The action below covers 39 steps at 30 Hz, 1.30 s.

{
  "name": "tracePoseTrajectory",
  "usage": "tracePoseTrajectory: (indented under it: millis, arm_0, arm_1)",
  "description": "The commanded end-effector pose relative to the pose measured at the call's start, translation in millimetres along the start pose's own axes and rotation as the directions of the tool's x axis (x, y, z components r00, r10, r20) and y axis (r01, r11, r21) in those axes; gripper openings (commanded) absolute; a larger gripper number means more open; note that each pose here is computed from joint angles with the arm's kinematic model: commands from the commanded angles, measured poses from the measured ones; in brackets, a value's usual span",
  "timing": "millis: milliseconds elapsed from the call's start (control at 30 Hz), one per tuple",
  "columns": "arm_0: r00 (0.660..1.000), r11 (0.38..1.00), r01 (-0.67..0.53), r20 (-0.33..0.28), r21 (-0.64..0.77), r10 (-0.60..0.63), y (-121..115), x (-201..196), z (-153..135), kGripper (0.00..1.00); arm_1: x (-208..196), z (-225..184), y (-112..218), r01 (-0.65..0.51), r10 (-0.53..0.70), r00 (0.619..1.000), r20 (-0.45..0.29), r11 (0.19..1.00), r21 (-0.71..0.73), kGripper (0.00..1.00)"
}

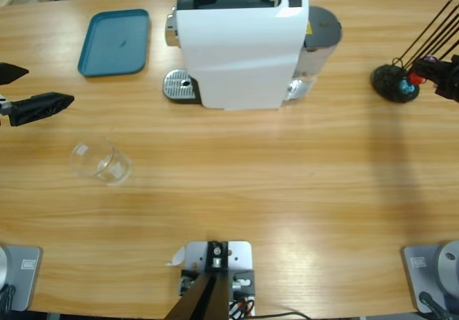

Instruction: Pour coffee

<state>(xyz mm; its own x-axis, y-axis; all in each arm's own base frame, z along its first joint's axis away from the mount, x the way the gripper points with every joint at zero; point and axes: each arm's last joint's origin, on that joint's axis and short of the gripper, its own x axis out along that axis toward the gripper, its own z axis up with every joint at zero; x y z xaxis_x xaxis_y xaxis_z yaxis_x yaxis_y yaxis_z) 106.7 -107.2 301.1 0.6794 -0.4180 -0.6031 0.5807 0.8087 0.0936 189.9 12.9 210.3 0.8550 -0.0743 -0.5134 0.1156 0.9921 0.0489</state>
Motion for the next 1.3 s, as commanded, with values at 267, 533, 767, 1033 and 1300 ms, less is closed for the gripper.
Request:
tracePoseTrajectory:
  millis: [267, 533, 767, 1033, 1300]
  arm_0:
    - [0.999, 1.0, -0.009, -0.036, -0.009, 0.009, 2, 4, -14, 1.0]
    - [0.999, 1.0, -0.009, -0.041, -0.009, 0.009, 2, 3, -19, 1.0]
    - [0.999, 1.0, -0.009, -0.037, -0.014, 0.008, 3, 1, -22, 1.0]
    - [1.0, 1.0, -0.007, -0.028, -0.018, 0.006, 4, -2, -23, 1.0]
    - [1.0, 1.0, -0.007, -0.028, -0.02, 0.006, 4, -2, -24, 1.0]
  arm_1:
    - [1, -12, -6, 0.031, -0.031, 0.998, -0.052, 0.999, -0.014, 0.0]
    - [-3, -2, -5, 0.02, -0.02, 1.0, -0.002, 1.0, -0.01, 0.0]
    - [-33, 38, -4, 0.018, -0.015, 0.997, 0.07, 0.999, -0.04, 0.0]
    - [-57, 55, -5, 0.022, -0.018, 0.992, 0.123, 0.999, -0.032, 0.0]
    - [-99, 69, 2, -0.034, 0.055, 0.979, 0.195, 0.993, -0.11, 0.0]
